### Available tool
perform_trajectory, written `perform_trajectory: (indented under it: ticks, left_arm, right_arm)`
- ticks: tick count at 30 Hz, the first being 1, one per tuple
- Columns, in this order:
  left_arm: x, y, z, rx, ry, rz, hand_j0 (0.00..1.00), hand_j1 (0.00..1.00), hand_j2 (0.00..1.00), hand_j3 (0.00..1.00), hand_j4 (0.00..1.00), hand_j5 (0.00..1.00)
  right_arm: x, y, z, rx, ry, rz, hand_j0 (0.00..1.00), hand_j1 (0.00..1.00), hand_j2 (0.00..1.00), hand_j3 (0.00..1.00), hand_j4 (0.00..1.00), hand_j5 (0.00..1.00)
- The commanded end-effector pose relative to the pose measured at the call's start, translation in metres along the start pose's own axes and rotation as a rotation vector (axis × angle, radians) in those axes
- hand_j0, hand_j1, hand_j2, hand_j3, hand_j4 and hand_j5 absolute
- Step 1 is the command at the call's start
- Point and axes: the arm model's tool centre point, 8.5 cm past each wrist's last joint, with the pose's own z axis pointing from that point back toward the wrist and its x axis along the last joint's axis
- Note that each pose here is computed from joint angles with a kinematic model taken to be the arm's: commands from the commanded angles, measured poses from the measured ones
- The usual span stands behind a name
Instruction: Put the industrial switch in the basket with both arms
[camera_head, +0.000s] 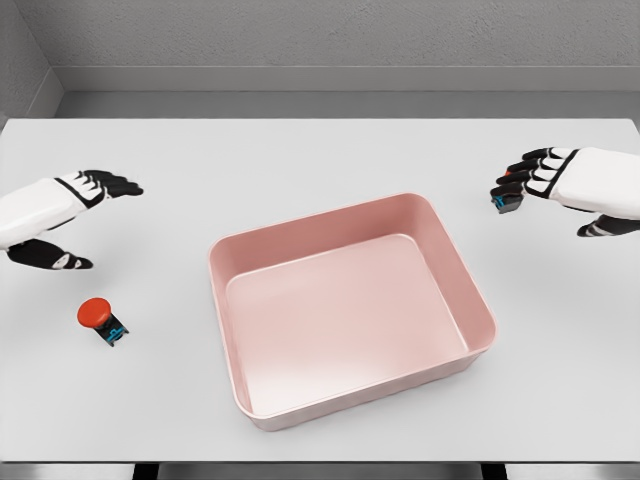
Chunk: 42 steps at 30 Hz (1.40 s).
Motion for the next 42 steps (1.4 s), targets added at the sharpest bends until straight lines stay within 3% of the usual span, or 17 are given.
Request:
perform_trajectory:
  ticks: [1,5,11,14,16,18,20,24,30,35,42]
  left_arm:
    - [-0.004,0.007,0.008,-0.003,0.019,-0.007,1.00,1.00,1.00,1.00,1.00,1.00]
    - [-0.005,0.005,0.011,-0.013,0.026,-0.007,1.00,1.00,1.00,1.00,1.00,1.00]
    - [-0.001,-0.017,0.013,-0.075,0.021,0.021,1.00,1.00,1.00,1.00,1.00,1.00]
    - [-0.003,-0.018,0.019,-0.092,0.032,0.019,1.00,1.00,1.00,1.00,1.00,1.00]
    - [-0.005,-0.019,0.024,-0.108,0.043,0.017,1.00,1.00,1.00,1.00,1.00,1.00]
    - [-0.003,-0.019,0.024,-0.111,0.037,0.017,1.00,1.00,1.00,1.00,1.00,1.00]
    - [0.004,-0.027,0.024,-0.133,0.020,0.025,1.00,1.00,1.00,1.00,1.00,1.00]
    - [0.002,-0.030,0.030,-0.150,0.032,0.030,1.00,1.00,1.00,1.00,1.00,1.00]
    - [0.009,-0.037,0.032,-0.182,0.016,0.036,1.00,1.00,1.00,1.00,1.00,1.00]
    - [0.019,-0.040,0.028,-0.187,-0.015,0.037,1.00,1.00,1.00,1.00,1.00,1.00]
    - [0.026,-0.046,0.026,-0.195,-0.034,0.047,1.00,1.00,1.00,1.00,1.00,1.00]
  right_arm:
    - [0.000,-0.001,0.000,-0.008,-0.001,-0.007,1.00,1.00,1.00,1.00,1.00,1.00]
    - [-0.001,0.000,-0.004,-0.012,-0.001,-0.003,1.00,1.00,1.00,1.00,1.00,1.00]
    - [-0.011,0.017,-0.050,-0.101,-0.022,-0.126,1.00,1.00,1.00,1.00,1.00,1.00]
    - [-0.040,0.033,-0.051,-0.103,0.061,-0.196,1.00,1.00,1.00,1.00,1.00,1.00]
    - [-0.057,0.038,-0.043,-0.150,0.123,-0.226,1.00,1.00,1.00,1.00,1.00,1.00]
    - [-0.066,0.054,-0.047,-0.129,0.160,-0.255,1.00,1.00,1.00,1.00,1.00,1.00]
    - [-0.075,0.059,-0.053,-0.096,0.206,-0.238,1.00,1.00,1.00,1.00,1.00,1.00]
    - [-0.078,0.057,-0.077,-0.066,0.198,-0.245,1.00,1.00,1.00,1.00,1.00,1.00]
    - [-0.080,0.065,-0.079,-0.007,0.213,-0.228,1.00,1.00,1.00,1.00,1.00,1.00]
    - [-0.089,0.058,-0.075,0.023,0.230,-0.217,1.00,1.00,1.00,1.00,1.00,1.00]
    - [-0.085,0.057,-0.094,0.065,0.212,-0.200,1.00,1.00,1.00,1.00,1.00,1.00]
